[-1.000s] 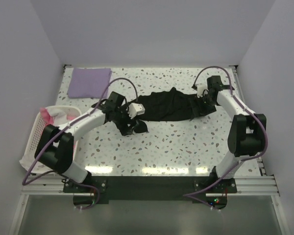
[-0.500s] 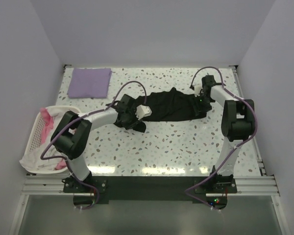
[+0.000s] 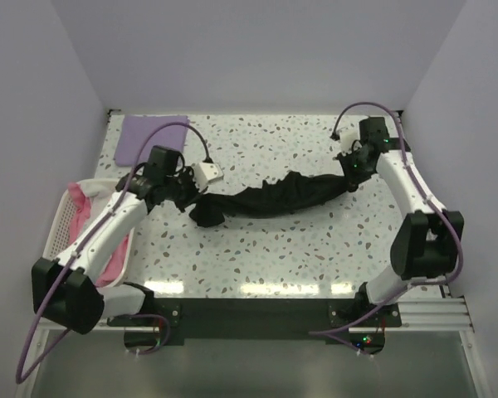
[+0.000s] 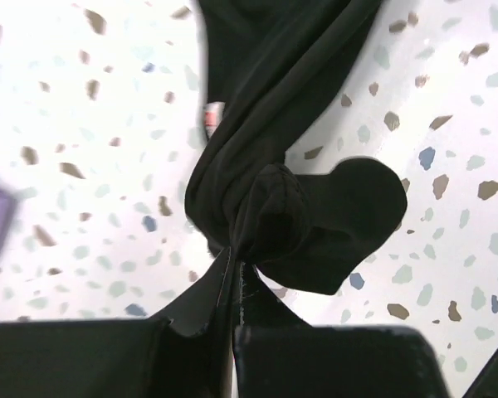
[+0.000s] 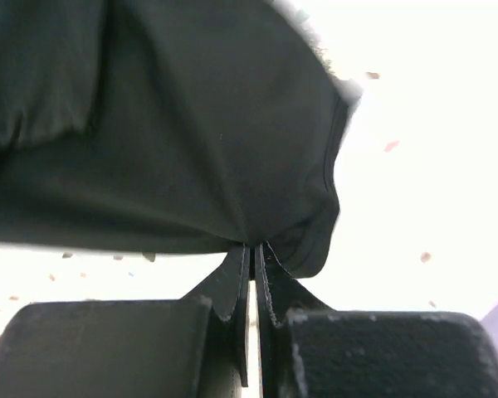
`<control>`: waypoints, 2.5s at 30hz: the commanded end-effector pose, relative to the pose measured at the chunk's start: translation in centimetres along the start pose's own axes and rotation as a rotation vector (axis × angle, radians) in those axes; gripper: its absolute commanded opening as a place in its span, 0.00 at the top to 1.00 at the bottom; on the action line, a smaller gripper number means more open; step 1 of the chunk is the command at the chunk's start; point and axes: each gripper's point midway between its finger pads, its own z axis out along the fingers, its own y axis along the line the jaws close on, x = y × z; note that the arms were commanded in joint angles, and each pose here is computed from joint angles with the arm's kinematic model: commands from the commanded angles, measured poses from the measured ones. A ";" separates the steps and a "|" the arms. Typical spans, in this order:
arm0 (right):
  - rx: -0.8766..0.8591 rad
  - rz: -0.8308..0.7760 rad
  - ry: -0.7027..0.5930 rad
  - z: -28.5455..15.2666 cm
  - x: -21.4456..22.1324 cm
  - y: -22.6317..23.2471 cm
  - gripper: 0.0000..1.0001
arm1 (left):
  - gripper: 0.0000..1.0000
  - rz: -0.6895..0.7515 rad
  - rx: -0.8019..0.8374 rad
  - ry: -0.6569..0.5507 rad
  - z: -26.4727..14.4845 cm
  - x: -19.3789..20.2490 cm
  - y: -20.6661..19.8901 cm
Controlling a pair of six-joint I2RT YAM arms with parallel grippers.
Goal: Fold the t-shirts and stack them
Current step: Flatten the tshirt out
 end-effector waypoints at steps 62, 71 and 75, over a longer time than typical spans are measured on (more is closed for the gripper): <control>0.020 -0.609 0.247 7.3 7.5 10.8 0.58 | 0.97 -0.492 0.086 0.183 8.4 5.6 6.9; 0.021 -0.605 0.198 4.3 5.6 10.9 1.00 | 0.91 -0.426 0.094 0.169 7.4 4.6 7.4; 0.035 -0.605 0.119 0.3 3.5 10.6 1.00 | 0.85 -0.354 0.079 0.131 6.0 3.0 8.4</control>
